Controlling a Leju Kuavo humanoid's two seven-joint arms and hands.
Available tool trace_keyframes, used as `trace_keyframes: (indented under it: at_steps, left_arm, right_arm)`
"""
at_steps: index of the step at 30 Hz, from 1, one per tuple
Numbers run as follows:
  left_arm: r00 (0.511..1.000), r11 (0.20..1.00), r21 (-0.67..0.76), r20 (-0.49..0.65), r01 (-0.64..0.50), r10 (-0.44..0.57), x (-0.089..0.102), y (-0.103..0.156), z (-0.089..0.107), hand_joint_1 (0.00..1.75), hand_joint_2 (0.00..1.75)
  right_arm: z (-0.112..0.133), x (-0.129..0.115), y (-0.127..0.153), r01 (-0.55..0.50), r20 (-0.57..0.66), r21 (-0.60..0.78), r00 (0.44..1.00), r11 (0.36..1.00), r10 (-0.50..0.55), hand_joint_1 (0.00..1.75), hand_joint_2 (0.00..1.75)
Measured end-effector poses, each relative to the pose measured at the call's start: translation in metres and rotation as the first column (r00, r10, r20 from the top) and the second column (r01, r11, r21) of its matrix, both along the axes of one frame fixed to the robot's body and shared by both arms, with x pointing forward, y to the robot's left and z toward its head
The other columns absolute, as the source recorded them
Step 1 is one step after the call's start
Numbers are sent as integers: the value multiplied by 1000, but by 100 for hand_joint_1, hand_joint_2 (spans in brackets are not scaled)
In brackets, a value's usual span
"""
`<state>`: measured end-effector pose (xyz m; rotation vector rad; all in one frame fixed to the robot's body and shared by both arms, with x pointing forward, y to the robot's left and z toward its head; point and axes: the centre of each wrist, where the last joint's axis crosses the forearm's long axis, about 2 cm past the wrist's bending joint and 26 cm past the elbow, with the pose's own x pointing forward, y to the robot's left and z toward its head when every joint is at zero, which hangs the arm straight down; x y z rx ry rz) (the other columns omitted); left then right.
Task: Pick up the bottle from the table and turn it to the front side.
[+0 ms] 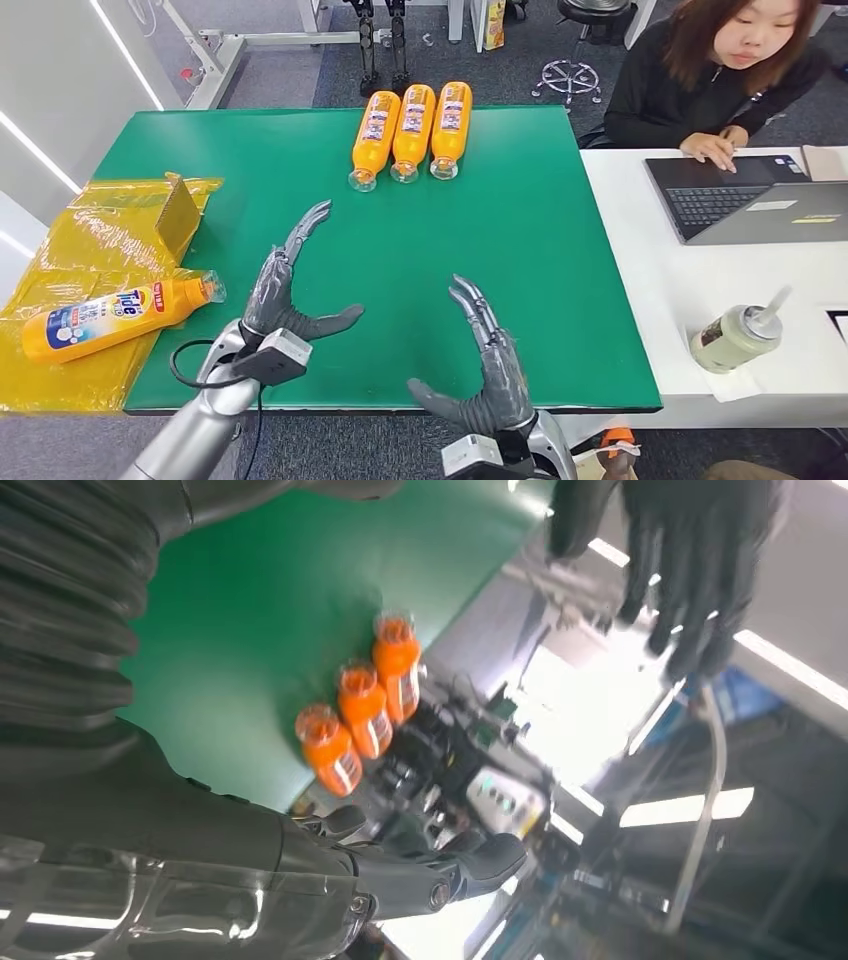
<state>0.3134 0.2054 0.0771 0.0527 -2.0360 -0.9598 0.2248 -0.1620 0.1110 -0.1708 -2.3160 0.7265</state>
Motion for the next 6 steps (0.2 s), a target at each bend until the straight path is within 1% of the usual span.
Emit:
trace_keyframes:
  at_steps: [2,5,6]
  left_arm:
    - [999,994,-108,30,-10,13,-8,-18,3,0,175]
    - [997,958,-281,35,-53,65,-20,-41,9,0,175]
    - [996,949,-310,33,-63,77,-23,-44,11,0,175]
  right_arm:
    - [-1,-1,-4,57,22,60,998,997,-58,0,175]
    - [-4,-5,-9,133,54,139,988,981,-141,0,175]
    - [-4,-6,-9,144,60,150,986,978,-154,0,175]
